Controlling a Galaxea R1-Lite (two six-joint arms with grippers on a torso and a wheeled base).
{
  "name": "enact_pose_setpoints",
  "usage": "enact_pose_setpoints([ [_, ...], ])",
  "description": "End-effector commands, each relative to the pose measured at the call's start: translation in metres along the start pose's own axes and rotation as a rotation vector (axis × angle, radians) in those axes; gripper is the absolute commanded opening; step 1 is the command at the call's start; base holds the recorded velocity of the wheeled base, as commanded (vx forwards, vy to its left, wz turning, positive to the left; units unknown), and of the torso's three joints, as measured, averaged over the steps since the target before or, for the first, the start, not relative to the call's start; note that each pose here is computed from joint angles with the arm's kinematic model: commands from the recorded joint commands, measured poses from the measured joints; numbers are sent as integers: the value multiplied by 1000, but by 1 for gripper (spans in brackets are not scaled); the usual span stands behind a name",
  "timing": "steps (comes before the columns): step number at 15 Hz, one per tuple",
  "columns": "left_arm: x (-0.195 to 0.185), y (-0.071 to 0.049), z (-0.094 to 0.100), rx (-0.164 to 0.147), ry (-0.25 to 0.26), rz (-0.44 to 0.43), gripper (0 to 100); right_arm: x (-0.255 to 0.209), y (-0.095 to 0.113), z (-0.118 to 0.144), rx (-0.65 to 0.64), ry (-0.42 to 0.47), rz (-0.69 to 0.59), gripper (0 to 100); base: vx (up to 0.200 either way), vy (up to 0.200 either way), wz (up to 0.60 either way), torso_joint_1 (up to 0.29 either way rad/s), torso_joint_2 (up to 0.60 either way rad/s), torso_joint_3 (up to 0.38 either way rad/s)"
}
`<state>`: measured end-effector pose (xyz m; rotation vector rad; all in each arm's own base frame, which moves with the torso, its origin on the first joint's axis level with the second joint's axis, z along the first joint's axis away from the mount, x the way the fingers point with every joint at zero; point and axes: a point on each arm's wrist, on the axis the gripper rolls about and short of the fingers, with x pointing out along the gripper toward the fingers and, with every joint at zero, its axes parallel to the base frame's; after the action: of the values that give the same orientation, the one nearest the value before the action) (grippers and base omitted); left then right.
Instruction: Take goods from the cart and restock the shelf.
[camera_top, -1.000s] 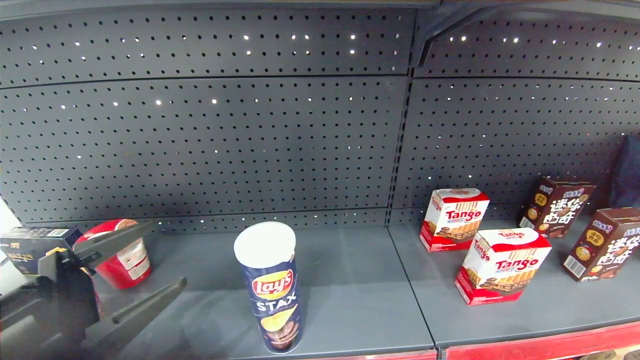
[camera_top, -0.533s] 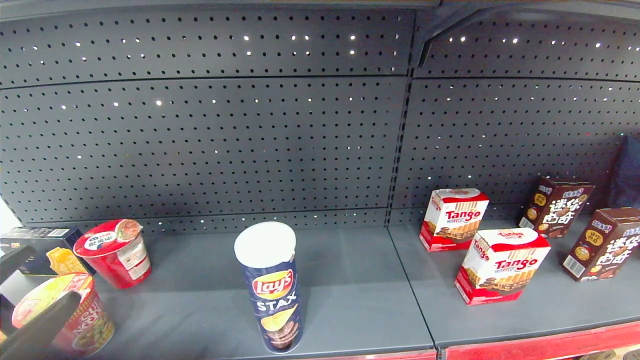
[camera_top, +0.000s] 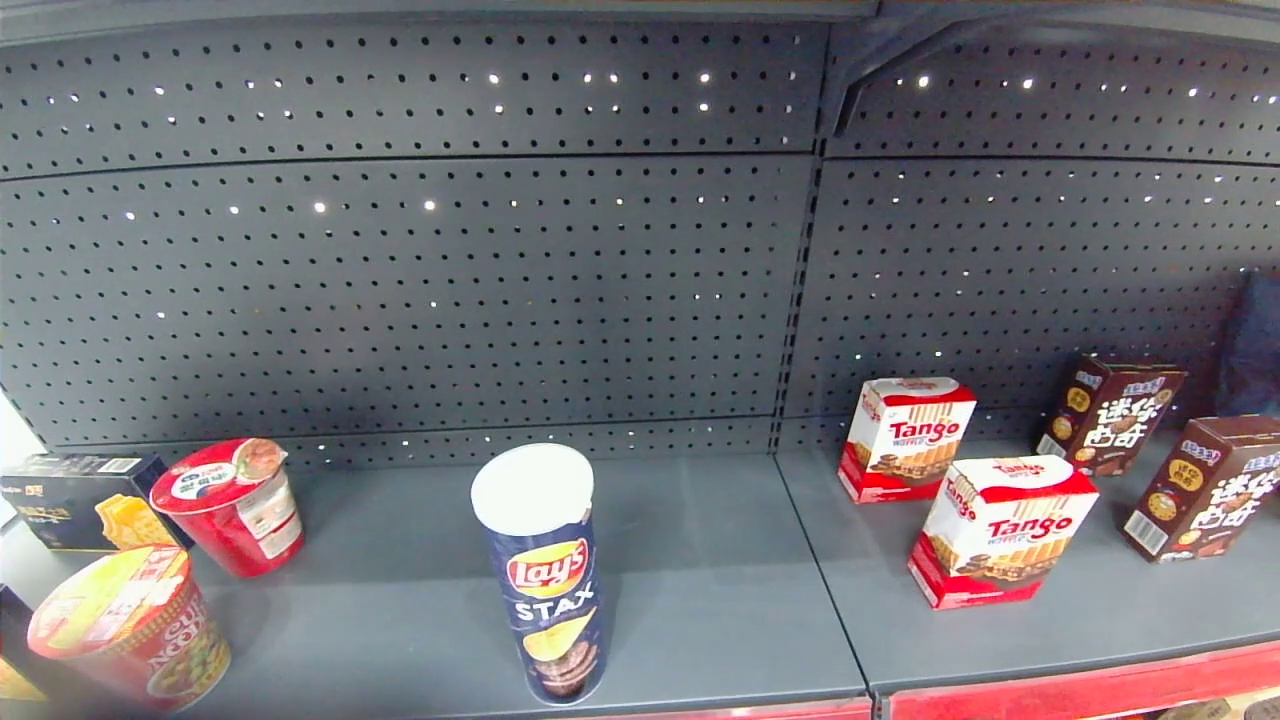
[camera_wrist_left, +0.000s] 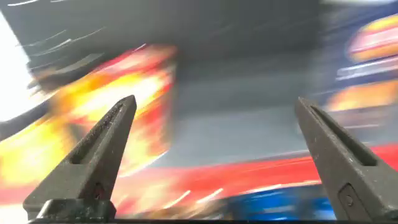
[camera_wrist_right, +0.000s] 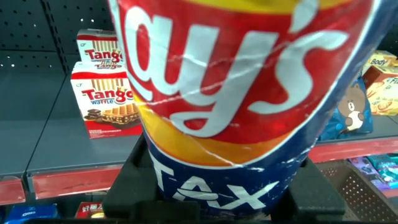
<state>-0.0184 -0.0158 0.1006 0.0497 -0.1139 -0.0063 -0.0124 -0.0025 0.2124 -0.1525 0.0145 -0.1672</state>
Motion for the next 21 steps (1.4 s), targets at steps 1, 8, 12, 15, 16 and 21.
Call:
enact_pose_setpoints([
  [1, -5, 3, -22, 79, 119, 236, 100, 0, 0, 0, 0, -2, 0, 0, 0, 0, 0, 0, 0, 0],
  [8, -5, 5, -24, -24, 121, 466, 100, -1, -1, 10, 1, -43, 115, 0, 0, 0, 0, 0, 0, 0],
  [12, -5, 5, -24, -27, 121, 468, 100, 16, 2, 31, -2, -41, 274, 0, 0, 0, 0, 0, 0, 0],
  [15, -5, 5, -24, -25, 121, 468, 100, 30, 7, 40, 0, -20, 398, 0, 0, 0, 0, 0, 0, 0],
  [16, -5, 5, -24, -27, 121, 468, 100, 42, 11, 43, -2, -9, 458, 0, 0, 0, 0, 0, 0, 0],
  [21, -6, 5, -24, -28, 119, 465, 100, 91, 36, 57, 13, -47, 581, 0, 0, 0, 0, 0, 0, 0],
])
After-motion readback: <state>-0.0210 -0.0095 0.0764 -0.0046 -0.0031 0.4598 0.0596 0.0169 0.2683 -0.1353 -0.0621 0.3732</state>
